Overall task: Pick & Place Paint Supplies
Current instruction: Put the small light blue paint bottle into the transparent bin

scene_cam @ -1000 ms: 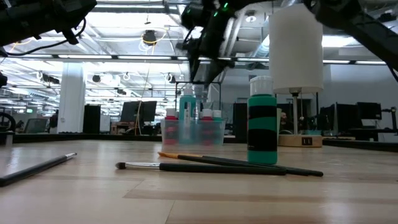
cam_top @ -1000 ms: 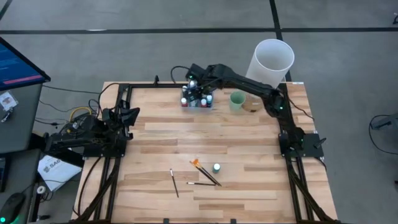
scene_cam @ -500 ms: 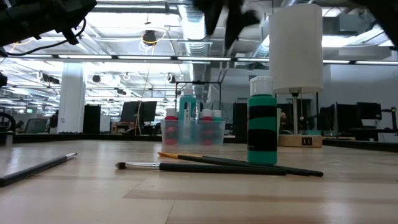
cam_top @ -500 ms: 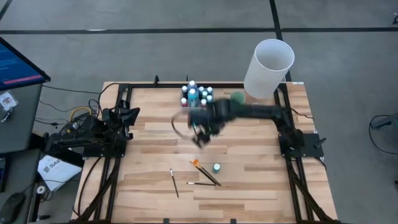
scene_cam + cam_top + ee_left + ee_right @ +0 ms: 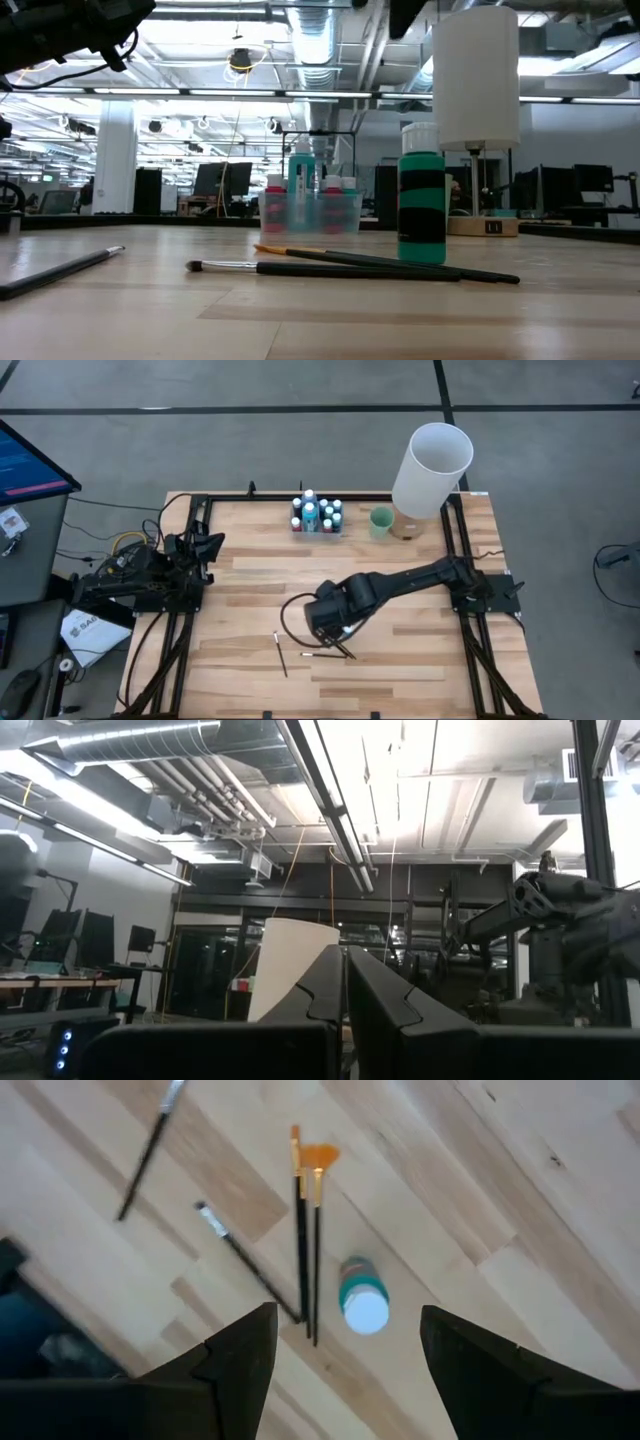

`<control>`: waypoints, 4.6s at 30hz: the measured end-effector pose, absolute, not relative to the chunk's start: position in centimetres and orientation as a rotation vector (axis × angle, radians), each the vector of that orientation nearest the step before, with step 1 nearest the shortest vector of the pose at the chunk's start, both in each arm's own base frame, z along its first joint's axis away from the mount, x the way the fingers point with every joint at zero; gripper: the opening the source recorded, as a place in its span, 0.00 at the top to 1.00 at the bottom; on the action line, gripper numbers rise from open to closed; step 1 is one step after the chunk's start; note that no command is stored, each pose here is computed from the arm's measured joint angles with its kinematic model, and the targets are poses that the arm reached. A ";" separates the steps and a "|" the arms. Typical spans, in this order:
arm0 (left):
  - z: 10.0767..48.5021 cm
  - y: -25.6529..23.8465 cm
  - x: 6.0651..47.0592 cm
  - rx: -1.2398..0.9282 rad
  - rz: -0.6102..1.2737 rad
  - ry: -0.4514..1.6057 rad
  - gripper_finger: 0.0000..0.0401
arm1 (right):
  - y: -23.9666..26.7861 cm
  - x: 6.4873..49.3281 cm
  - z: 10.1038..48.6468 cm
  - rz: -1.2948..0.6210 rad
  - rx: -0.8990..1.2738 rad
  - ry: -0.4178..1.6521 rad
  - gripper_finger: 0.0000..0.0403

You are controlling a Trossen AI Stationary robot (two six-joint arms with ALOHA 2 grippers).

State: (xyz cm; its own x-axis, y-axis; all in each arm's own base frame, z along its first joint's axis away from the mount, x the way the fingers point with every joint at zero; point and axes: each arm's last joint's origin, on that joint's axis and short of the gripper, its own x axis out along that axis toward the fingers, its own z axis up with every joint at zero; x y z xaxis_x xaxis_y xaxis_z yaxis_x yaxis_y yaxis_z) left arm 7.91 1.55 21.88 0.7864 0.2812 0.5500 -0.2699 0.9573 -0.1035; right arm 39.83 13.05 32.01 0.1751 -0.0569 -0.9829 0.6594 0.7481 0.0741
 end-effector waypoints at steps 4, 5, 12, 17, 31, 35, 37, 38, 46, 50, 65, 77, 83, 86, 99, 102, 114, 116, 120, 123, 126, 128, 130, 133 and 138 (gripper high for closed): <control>21.9 1.5 7.9 -0.020 0.297 -0.596 1.00 | 12.9 39.8 31.8 -0.552 0.556 1.315 0.41; 21.9 1.5 7.9 -0.020 0.297 -0.597 1.00 | 12.9 39.7 31.4 -0.567 0.551 1.330 0.41; 21.9 1.5 7.9 -0.020 0.298 -0.598 1.00 | 12.7 39.2 27.2 -0.654 0.510 1.479 0.41; 21.9 1.5 7.9 -0.020 0.297 -0.599 1.00 | 12.8 39.2 26.8 -0.660 0.511 1.482 0.41; 21.9 1.5 7.9 -0.020 0.297 -0.598 1.00 | 13.1 39.5 26.4 -0.616 0.448 1.474 0.41; 21.9 1.5 7.9 -0.020 0.297 -0.598 1.00 | 13.7 38.9 26.4 -0.610 0.327 1.484 0.41; 21.9 1.5 7.9 -0.020 0.297 -0.598 1.00 | 14.2 38.3 26.3 -0.568 0.268 1.493 0.41; 21.9 1.5 7.9 -0.020 0.297 -0.598 1.00 | 14.3 37.7 26.3 -0.574 0.238 1.496 0.41; 21.9 1.5 7.9 -0.020 0.297 -0.599 1.00 | 12.9 31.1 27.6 -0.660 0.320 1.434 0.41; 21.9 1.5 7.9 -0.020 0.297 -0.601 1.00 | 9.7 26.9 27.6 -0.704 0.467 1.306 0.41; 21.9 1.5 7.9 -0.020 0.297 -0.603 1.00 | 5.5 24.5 27.3 -0.428 0.942 0.845 0.48; 21.9 1.5 7.9 -0.020 0.297 -0.602 1.00 | 6.5 31.6 27.9 -0.270 0.831 0.965 0.60; 21.9 1.5 7.9 -0.020 0.297 -0.602 1.00 | 7.8 35.0 27.5 -0.317 0.723 1.243 0.63; 21.9 1.5 7.9 -0.020 0.297 -0.602 1.00 | 8.5 36.3 27.6 -0.331 0.666 1.324 0.64; 21.9 1.5 7.9 -0.020 0.297 -0.602 1.00 | 11.2 38.8 25.8 -0.373 0.486 1.508 0.47; 21.9 1.5 7.9 -0.020 0.297 -0.602 1.00 | 11.4 38.9 25.1 -0.384 0.474 1.535 0.38; 21.9 1.5 7.9 -0.020 0.297 -0.603 1.00 | 11.5 39.2 24.7 -0.396 0.460 1.520 0.31; 21.9 1.5 7.9 -0.020 0.297 -0.602 1.00 | 11.7 39.2 24.6 -0.395 0.449 1.502 0.31; 21.9 1.5 7.9 -0.020 0.297 -0.602 1.00 | 12.0 39.3 23.6 -0.395 0.460 1.491 0.31; 21.9 1.5 7.9 -0.020 0.297 -0.602 1.00 | 12.0 39.3 23.5 -0.390 0.461 1.485 0.31; 21.9 1.5 7.9 -0.020 0.297 -0.603 1.00 | 11.9 39.1 22.2 -0.402 0.450 1.510 0.31; 21.9 1.5 7.9 -0.020 0.297 -0.603 1.00 | 11.8 38.9 21.6 -0.408 0.446 1.520 0.31; 21.9 1.5 7.9 -0.020 0.297 -0.602 1.00 | 11.8 38.8 21.4 -0.412 0.449 1.525 0.31; 21.9 1.5 7.9 -0.020 0.297 -0.602 1.00 | 11.8 38.9 21.4 -0.415 0.446 1.508 0.32; 21.9 1.5 7.9 -0.020 0.297 -0.602 1.00 | 11.8 39.0 21.3 -0.409 0.449 1.504 0.43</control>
State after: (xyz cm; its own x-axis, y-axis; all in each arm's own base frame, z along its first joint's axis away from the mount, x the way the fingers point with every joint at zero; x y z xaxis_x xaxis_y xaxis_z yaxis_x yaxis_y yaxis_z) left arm 7.88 1.54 21.92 0.7828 0.2809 0.5552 -0.2694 0.9573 -0.1046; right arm 39.03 11.76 21.34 0.0297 0.0180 -0.9994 0.5214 0.8527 0.0309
